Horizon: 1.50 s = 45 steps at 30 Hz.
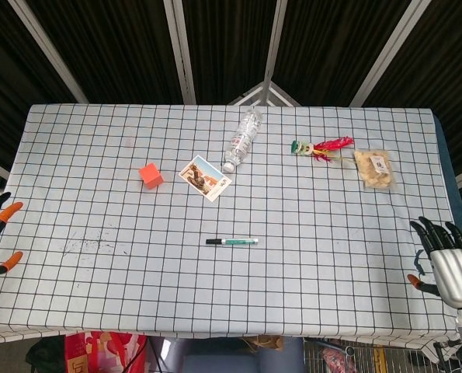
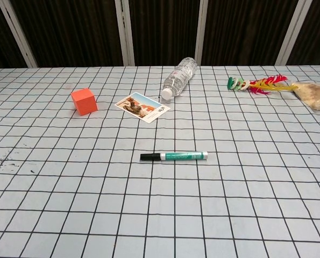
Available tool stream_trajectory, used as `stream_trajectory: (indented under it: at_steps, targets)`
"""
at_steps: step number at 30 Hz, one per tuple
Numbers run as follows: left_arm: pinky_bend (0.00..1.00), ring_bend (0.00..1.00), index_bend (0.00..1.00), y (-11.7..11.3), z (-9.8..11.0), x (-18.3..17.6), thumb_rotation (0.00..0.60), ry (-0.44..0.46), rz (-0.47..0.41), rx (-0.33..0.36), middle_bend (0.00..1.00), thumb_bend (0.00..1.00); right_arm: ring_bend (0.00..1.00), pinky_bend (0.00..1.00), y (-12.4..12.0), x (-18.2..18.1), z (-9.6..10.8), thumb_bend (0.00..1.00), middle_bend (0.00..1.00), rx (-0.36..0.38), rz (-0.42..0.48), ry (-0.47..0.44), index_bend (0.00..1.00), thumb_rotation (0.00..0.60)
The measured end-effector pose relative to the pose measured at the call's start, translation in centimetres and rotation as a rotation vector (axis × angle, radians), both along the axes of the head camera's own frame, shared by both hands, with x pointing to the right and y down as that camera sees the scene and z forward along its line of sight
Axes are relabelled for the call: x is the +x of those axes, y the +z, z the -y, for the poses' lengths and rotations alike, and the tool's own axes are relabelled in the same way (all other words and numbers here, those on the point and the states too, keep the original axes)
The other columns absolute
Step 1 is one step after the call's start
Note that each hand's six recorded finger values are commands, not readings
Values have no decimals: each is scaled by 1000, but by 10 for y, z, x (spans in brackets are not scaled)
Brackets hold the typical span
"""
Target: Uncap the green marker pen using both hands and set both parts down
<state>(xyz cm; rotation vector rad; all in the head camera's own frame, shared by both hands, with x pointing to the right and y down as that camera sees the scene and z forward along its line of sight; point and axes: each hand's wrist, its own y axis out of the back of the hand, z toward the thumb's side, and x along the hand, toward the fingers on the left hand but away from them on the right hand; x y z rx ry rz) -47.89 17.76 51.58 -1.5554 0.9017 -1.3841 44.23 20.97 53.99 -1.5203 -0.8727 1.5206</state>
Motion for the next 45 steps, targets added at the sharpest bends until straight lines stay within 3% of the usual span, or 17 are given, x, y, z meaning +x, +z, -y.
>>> stream_trajectory:
  at_steps: [9, 18, 35, 45]
  targets:
    - [5, 0, 139, 0, 1, 0, 600, -3, -6, -4, 21, 331, 173, 98, 4, -12, 4, 162, 105, -2, 10, -9, 188, 600]
    - [5, 0, 139, -2, 2, 7, 600, 17, -5, 8, 21, 330, 173, 98, 27, -59, 16, 162, 104, -41, 90, -25, 251, 600]
    - [5, 0, 139, 2, 0, 2, 600, 36, 35, 3, 21, 330, 173, 98, 97, -217, 24, 167, 105, -161, 166, -163, 320, 600]
    - [5, 0, 139, 8, -1, -3, 600, 38, 58, -4, 21, 330, 173, 98, 129, -300, 22, 228, 105, -230, 178, -207, 320, 600]
